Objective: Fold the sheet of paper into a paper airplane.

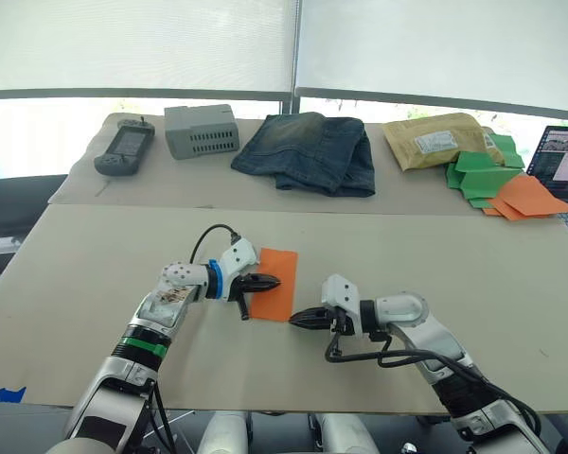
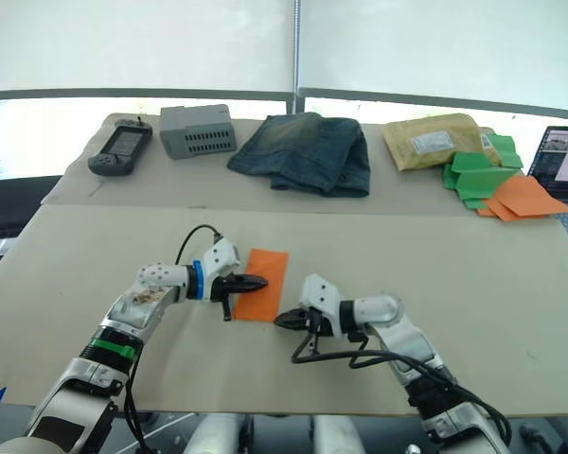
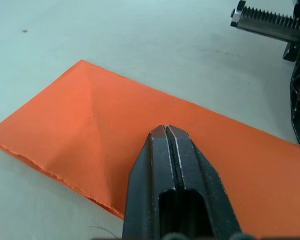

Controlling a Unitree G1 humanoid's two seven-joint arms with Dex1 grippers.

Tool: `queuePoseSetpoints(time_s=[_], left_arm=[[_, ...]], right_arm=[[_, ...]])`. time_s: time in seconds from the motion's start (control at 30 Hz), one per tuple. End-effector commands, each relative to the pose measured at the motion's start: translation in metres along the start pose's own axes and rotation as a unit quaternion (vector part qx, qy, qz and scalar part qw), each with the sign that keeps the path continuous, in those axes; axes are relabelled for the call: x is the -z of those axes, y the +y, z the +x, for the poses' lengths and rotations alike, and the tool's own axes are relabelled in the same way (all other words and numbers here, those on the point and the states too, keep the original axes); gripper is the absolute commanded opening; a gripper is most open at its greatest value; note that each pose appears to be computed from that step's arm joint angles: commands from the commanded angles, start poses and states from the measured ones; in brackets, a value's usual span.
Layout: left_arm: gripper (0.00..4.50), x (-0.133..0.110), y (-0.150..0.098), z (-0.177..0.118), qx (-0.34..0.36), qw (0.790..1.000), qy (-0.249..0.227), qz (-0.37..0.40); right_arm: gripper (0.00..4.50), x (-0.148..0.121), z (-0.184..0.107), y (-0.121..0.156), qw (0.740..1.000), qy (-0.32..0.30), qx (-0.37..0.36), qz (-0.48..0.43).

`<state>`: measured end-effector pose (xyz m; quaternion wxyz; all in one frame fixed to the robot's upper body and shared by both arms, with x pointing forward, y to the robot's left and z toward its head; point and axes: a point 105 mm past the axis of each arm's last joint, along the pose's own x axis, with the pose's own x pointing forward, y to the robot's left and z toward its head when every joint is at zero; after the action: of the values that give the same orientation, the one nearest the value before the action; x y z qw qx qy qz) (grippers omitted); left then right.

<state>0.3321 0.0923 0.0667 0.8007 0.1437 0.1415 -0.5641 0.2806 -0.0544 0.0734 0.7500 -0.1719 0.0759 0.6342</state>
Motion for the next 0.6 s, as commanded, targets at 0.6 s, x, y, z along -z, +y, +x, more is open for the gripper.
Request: queuePoseSetpoints(time_s=[0.6], left_arm=[[0.0,0.014,-0.014,0.004,0.01,1.0,0.025,-0.013]], right_arm=[[0.01,0.025,0.011,-0.045,0.998,0.01,0.051,0.03]])
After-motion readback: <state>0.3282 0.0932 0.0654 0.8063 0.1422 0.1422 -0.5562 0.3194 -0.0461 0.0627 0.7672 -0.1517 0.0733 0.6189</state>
